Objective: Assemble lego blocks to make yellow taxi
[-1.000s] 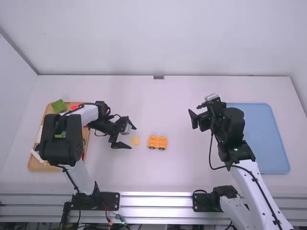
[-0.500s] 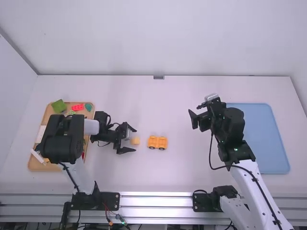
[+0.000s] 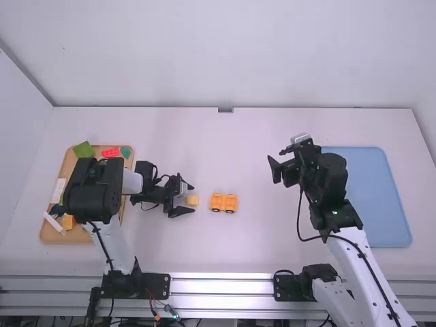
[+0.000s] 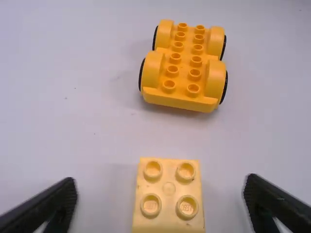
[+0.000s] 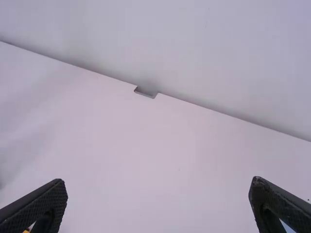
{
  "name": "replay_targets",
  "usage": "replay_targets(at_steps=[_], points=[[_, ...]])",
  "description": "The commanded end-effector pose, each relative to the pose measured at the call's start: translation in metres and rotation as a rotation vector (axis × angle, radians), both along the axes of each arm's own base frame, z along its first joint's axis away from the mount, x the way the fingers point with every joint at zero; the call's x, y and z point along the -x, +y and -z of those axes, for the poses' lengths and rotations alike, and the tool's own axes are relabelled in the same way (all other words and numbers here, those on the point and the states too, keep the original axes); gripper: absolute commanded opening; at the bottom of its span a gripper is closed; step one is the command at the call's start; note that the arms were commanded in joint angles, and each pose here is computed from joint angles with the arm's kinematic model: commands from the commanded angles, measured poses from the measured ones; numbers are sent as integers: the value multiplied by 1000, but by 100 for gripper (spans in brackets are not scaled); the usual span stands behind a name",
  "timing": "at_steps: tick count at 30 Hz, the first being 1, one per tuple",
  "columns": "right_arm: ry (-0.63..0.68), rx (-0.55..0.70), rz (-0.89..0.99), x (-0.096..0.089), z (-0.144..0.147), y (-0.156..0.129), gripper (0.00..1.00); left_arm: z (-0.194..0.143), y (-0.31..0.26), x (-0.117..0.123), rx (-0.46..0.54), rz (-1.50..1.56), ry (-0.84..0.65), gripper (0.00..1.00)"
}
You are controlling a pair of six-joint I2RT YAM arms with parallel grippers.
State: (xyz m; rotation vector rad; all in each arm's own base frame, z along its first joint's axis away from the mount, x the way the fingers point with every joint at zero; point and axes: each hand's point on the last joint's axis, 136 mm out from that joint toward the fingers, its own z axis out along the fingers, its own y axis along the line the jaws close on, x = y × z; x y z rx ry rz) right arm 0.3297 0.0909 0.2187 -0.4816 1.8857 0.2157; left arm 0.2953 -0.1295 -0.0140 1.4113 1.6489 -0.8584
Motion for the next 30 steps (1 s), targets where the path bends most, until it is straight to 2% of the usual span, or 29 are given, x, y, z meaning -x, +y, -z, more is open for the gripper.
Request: replay_targets(at_steps=[1,2,8,10,12,14,15,17,19,21,27,30], points=[[-37,-10,-6,-1,-17,1,99,4,0,6,5,-12,45,70],[-35,-10,-5,-1,-16,1,99,5,0,7,5,-13,49,65],[-9,-6,-5,-9,-5,2,99,8,0,9,3,-12,24,63],[-3,-6,-4,-15,0,3,99,10,0,11,1,-16,15,54],[0,-8,-4,-19,2,4,99,11,0,12,0,-16,15,53],[4,-7,-6,-22,6,5,99,11,-1,13,2,-16,7,47],[4,-7,-5,-23,6,5,99,11,-1,13,2,-16,6,47],[7,-6,-4,-24,8,5,99,11,0,11,-1,-16,-4,36],[5,-7,-5,-24,7,5,99,11,0,11,-2,-17,-5,35],[-1,-14,-18,-22,4,7,99,10,0,10,-1,-16,1,28],[-33,-34,-60,-14,-9,13,99,7,0,5,-2,-14,17,29],[-40,-34,-60,-12,-12,13,99,8,1,6,-10,-16,23,35]])
